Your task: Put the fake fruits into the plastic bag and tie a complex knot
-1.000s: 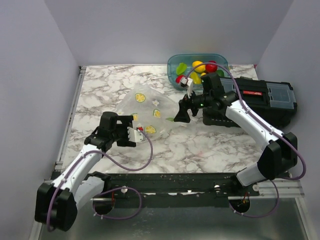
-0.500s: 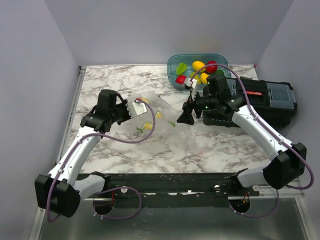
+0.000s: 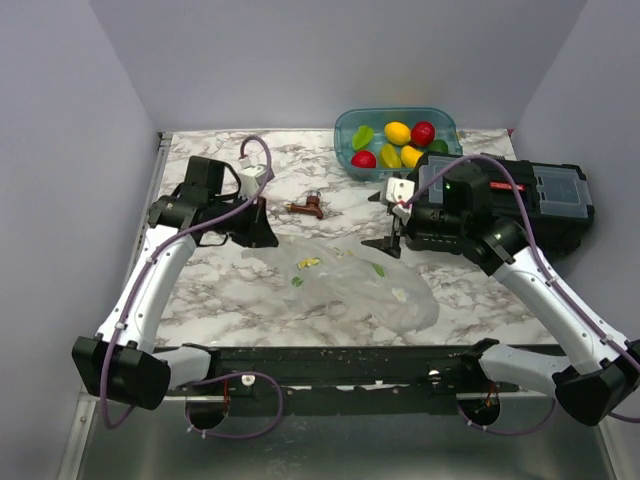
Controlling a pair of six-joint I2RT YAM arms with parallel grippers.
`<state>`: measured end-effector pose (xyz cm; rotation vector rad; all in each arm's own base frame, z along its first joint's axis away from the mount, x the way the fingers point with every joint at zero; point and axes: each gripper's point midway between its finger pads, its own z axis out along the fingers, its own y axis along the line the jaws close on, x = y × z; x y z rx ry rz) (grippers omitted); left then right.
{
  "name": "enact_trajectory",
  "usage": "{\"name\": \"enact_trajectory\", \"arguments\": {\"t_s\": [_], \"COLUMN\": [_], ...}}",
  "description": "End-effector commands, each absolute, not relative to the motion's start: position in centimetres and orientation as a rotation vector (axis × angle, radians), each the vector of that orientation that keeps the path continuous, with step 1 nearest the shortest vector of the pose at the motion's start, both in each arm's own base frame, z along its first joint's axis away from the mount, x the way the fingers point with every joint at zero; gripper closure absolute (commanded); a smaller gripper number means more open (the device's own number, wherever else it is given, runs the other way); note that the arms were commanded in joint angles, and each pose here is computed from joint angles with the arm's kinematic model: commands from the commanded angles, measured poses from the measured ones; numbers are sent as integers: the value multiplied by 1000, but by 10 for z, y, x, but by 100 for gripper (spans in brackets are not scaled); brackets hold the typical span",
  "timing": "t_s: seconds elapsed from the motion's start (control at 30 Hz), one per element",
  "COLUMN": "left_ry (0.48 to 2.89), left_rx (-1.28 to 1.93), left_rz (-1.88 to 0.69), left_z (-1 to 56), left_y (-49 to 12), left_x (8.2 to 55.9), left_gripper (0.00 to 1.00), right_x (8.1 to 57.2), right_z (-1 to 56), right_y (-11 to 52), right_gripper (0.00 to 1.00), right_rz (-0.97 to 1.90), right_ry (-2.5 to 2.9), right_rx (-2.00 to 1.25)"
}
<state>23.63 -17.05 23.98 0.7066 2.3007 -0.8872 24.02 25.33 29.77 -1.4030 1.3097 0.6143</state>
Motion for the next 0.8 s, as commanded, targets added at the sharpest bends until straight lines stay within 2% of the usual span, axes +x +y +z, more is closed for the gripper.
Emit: {"name": "enact_trajectory", "arguments": {"t_s": [0.0, 0.23, 0.37, 0.6, 0.77], "left_ry": [2402, 2341, 2298, 2273, 2254], "left_rx": [321, -79, -138, -340, -359], "left_rz": [-1176, -1222, -1278, -1389, -1424], "left_z": [257, 274, 282, 279, 282], "left_y": [-166, -133, -136, -123, -118], "left_x": [220, 232, 230, 244, 250], "left_gripper": [100, 100, 100, 100, 100], "right_x": [256, 263, 253, 250, 227], "right_z": [329, 379, 395, 386, 343], "right_y": [260, 270, 274, 277, 294], "right_gripper": [7, 7, 7, 6, 6], "right_rz": [549, 637, 730, 773, 923], "right_ry": [1227, 1254, 1238, 1263, 1345], "right_rx": [-1402, -1223, -1181, -1149, -1267]}}
